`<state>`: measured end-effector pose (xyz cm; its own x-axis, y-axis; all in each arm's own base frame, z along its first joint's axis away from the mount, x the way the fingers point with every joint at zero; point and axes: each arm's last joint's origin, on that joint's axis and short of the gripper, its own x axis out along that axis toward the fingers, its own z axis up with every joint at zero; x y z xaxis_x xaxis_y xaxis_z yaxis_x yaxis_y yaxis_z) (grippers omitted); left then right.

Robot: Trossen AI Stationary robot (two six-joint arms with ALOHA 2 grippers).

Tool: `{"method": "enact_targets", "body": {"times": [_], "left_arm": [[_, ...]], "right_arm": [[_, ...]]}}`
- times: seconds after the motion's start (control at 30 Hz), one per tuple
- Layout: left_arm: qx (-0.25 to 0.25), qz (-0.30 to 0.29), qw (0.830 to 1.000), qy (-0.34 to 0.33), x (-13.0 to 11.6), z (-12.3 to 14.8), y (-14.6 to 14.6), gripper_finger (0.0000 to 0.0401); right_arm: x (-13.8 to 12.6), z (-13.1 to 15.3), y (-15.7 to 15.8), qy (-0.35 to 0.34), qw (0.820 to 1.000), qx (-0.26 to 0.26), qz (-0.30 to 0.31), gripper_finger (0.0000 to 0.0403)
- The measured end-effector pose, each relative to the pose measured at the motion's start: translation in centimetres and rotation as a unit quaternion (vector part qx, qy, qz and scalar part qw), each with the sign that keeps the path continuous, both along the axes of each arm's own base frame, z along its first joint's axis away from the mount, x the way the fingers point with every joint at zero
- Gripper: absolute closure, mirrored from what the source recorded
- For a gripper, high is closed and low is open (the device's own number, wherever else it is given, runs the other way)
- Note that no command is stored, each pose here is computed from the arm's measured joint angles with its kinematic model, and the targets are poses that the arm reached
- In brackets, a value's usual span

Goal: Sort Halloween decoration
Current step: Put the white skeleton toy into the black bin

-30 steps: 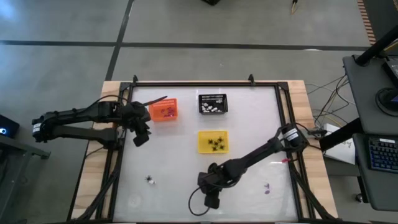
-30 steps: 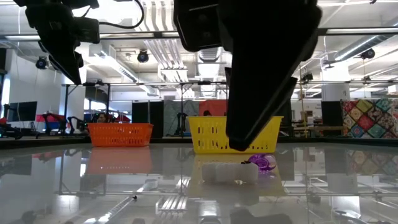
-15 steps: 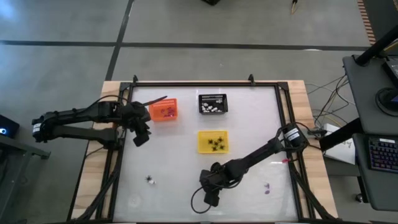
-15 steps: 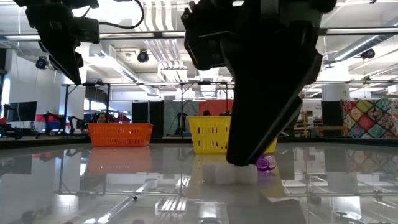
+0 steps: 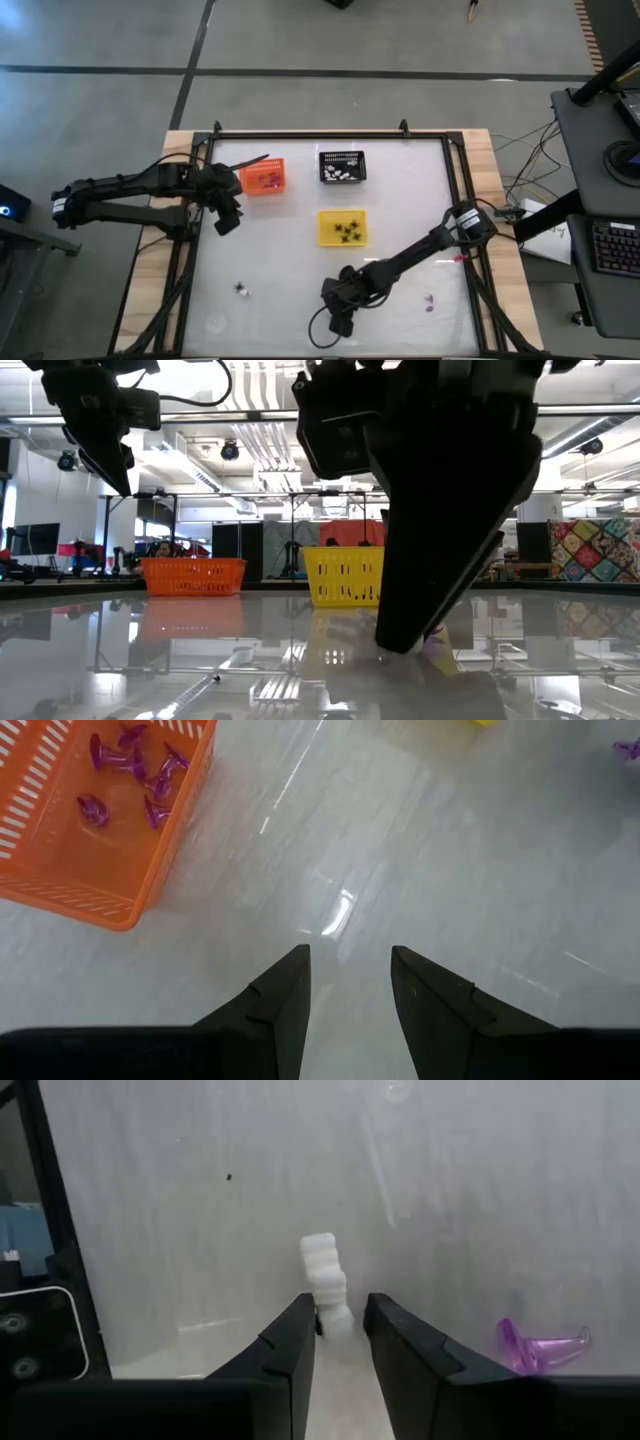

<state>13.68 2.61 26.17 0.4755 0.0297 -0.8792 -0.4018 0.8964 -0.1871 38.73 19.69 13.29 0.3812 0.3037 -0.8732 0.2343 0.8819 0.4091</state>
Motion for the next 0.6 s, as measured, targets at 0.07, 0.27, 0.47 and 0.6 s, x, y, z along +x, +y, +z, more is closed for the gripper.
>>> {"method": "enact_targets", "body": {"times": [0.07,0.27,0.47,0.6], "left_arm": [[0.002,0.001,1.000,0.000,0.0,0.0,0.0,0.0278],[0.002,0.001,1.000,0.001,0.0,0.0,0.0,0.0278],[0.002,0.001,1.000,0.002,0.0,0.0,0.0,0.0278],[0.002,0.001,1.000,0.002,0.0,0.0,0.0,0.0278]], "right_arm": [[0.1,-0.7,0.1,0.007,1.000,-0.001,0.001,0.0327],[0.1,-1.0,0.2,0.013,1.000,0.000,-0.001,0.0382],[0.1,0.5,-0.2,0.000,1.000,0.006,-0.001,0.0387],[0.1,2.0,-0.8,-0.014,1.000,0.013,-0.008,0.0388]]}}
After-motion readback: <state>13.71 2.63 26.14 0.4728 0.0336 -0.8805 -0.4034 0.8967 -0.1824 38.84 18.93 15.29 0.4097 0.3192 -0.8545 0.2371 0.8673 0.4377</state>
